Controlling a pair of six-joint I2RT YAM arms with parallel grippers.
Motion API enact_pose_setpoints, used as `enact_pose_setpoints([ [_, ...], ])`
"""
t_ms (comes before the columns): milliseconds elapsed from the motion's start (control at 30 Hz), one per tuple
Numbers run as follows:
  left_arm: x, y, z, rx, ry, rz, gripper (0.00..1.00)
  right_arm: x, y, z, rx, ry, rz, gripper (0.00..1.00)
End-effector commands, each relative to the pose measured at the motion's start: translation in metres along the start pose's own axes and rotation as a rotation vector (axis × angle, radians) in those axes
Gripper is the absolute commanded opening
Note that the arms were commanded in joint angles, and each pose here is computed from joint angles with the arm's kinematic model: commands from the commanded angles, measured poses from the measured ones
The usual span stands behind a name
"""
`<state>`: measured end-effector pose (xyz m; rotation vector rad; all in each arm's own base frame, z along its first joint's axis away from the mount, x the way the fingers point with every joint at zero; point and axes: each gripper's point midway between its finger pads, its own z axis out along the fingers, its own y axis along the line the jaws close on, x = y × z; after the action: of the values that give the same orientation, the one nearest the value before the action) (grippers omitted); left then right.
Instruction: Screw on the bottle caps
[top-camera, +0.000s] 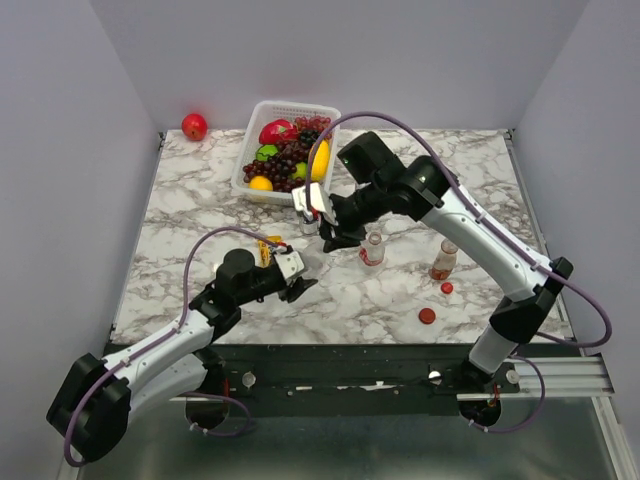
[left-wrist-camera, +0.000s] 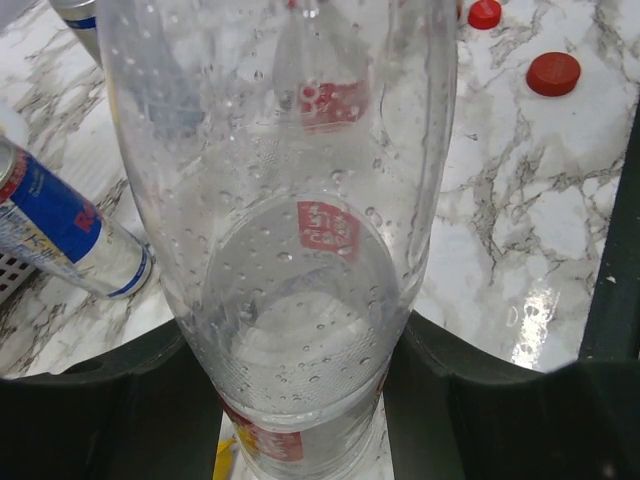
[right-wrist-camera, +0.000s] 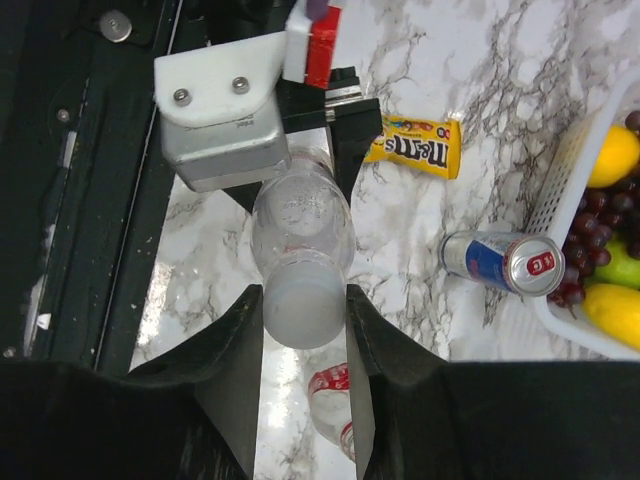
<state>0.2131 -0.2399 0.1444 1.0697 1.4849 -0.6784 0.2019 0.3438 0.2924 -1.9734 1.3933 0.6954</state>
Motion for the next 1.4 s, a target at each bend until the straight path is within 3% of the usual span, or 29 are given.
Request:
enact_pose_setpoints([
  [0, -0.062, 0.033, -0.003, -0.148, -0.18, 0.064, 0.0, 0.014, -0.006, 0.015, -0.006, 0.087, 0.302, 0.3],
  [100, -0.067, 0.054, -0.007, -0.256, -0.173, 0.059, 0.0, 0.027, -0.01, 0.032, -0.009, 0.176, 0.525, 0.27],
  [200, -0.069, 0.068, -0.01, -0.337, -0.162, 0.05, 0.0, 0.029, -0.014, 0.035, 0.047, 0.231, 0.736, 0.18],
  [300, -0.066, 0.075, -0.012, -0.376, -0.15, 0.025, 0.0, 0.041, -0.017, 0.039, 0.107, 0.269, 0.825, 0.11],
  [433, -0.055, 0.075, -0.011, -0.389, -0.105, -0.033, 0.0, 0.047, -0.023, 0.041, 0.152, 0.293, 0.845, 0.08],
  [600, -0.034, 0.06, -0.007, -0.317, -0.035, -0.074, 0.0, 0.031, -0.051, 0.024, 0.256, 0.233, 0.745, 0.09],
  [800, 0.002, 0.036, -0.003, -0.222, 0.095, -0.18, 0.0, 0.003, -0.065, -0.007, 0.346, 0.137, 0.654, 0.3],
  [900, 0.013, 0.023, -0.002, -0.164, 0.122, -0.208, 0.0, -0.025, -0.065, -0.033, 0.362, 0.04, 0.578, 0.52],
  [933, 0.014, 0.02, -0.001, -0.148, 0.124, -0.216, 0.0, -0.035, -0.062, -0.039, 0.348, -0.001, 0.554, 0.67],
  [1067, 0.009, 0.006, 0.004, -0.056, 0.116, -0.223, 0.0, -0.049, -0.05, -0.05, 0.327, -0.096, 0.448, 0.9],
  [1167, 0.002, 0.0, 0.005, -0.003, 0.106, -0.203, 0.0, -0.066, -0.031, -0.069, 0.292, -0.189, 0.222, 0.93],
  [1233, -0.005, -0.01, 0.003, 0.063, 0.098, -0.172, 0.0, -0.046, -0.023, -0.055, 0.259, -0.155, 0.057, 0.93],
  [1300, -0.006, -0.017, 0.0, 0.135, 0.101, -0.062, 0.0, -0.048, -0.02, -0.066, 0.289, -0.163, -0.147, 0.91],
  [1367, -0.006, -0.016, -0.003, 0.17, 0.121, 0.067, 0.0, -0.032, -0.008, -0.059, 0.244, -0.128, -0.222, 0.86],
])
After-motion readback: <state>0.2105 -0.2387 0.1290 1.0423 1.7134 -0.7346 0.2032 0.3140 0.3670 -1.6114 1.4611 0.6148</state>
